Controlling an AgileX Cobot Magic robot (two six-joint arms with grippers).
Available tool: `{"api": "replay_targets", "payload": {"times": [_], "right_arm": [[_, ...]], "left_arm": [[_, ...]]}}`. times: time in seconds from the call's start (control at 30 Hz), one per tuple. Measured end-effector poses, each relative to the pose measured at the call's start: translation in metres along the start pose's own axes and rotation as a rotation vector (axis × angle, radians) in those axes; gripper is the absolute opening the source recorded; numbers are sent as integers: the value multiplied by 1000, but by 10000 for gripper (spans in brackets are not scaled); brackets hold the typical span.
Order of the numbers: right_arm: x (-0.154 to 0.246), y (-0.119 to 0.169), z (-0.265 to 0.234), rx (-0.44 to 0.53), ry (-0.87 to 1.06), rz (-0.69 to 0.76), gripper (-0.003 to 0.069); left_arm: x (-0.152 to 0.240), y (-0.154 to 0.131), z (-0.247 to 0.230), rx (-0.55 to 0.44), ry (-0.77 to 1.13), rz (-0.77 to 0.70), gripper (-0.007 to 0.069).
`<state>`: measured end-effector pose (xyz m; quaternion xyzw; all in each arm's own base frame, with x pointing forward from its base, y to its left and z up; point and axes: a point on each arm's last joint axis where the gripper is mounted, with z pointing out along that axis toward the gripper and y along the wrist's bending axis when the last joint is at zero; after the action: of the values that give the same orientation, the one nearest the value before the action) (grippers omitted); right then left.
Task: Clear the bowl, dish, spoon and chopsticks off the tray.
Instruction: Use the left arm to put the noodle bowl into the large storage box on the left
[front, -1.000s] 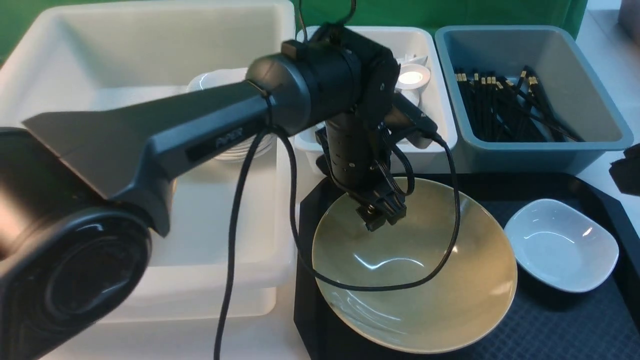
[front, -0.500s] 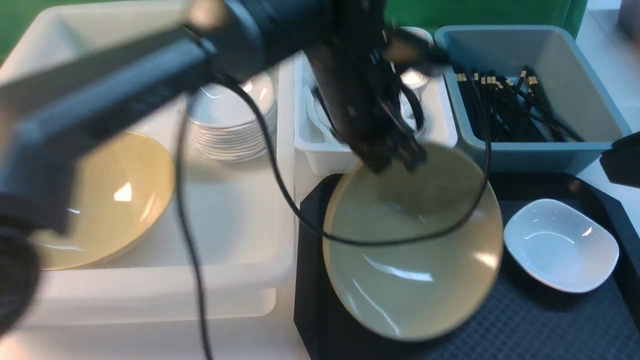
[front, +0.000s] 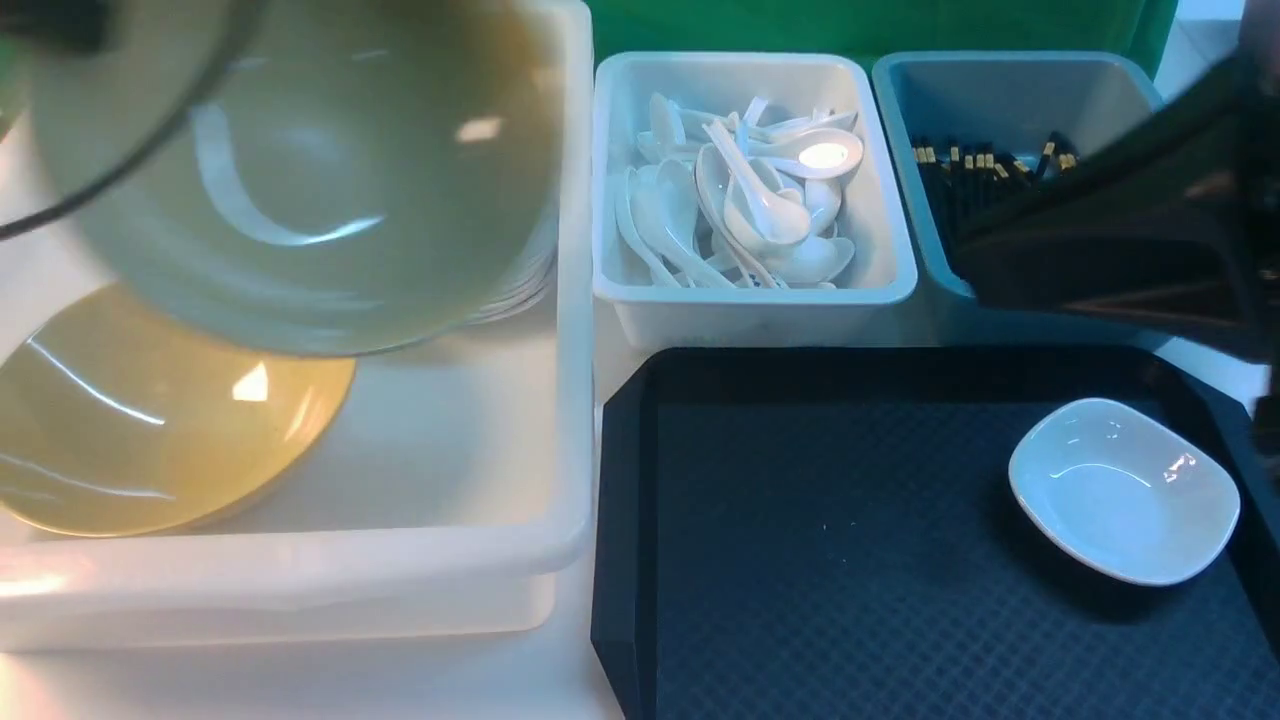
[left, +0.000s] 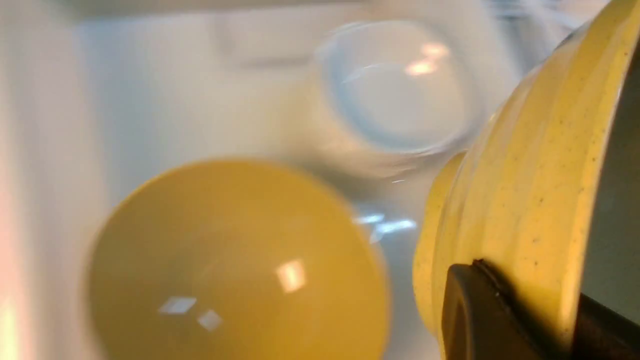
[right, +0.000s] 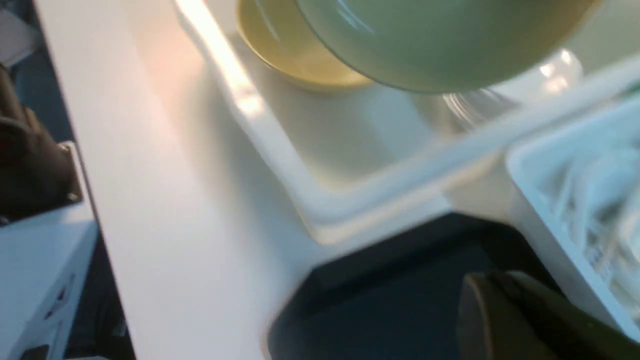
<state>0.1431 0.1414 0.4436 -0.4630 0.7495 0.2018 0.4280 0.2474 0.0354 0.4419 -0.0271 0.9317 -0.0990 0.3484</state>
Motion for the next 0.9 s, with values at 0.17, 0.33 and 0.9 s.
{"api": "replay_targets", "payload": {"times": [0.17, 0.33, 0.9], "right_arm": [[-5, 2, 13, -27, 3, -36, 35], [-5, -1, 22, -32, 20, -46, 37], [-3, -1, 23, -32, 53, -57, 39]], "left_arm": [[43, 62, 9, -70, -5, -234, 2], [77, 89, 55, -40, -25, -342, 2], [109, 126, 117, -135, 17, -373, 50]]}}
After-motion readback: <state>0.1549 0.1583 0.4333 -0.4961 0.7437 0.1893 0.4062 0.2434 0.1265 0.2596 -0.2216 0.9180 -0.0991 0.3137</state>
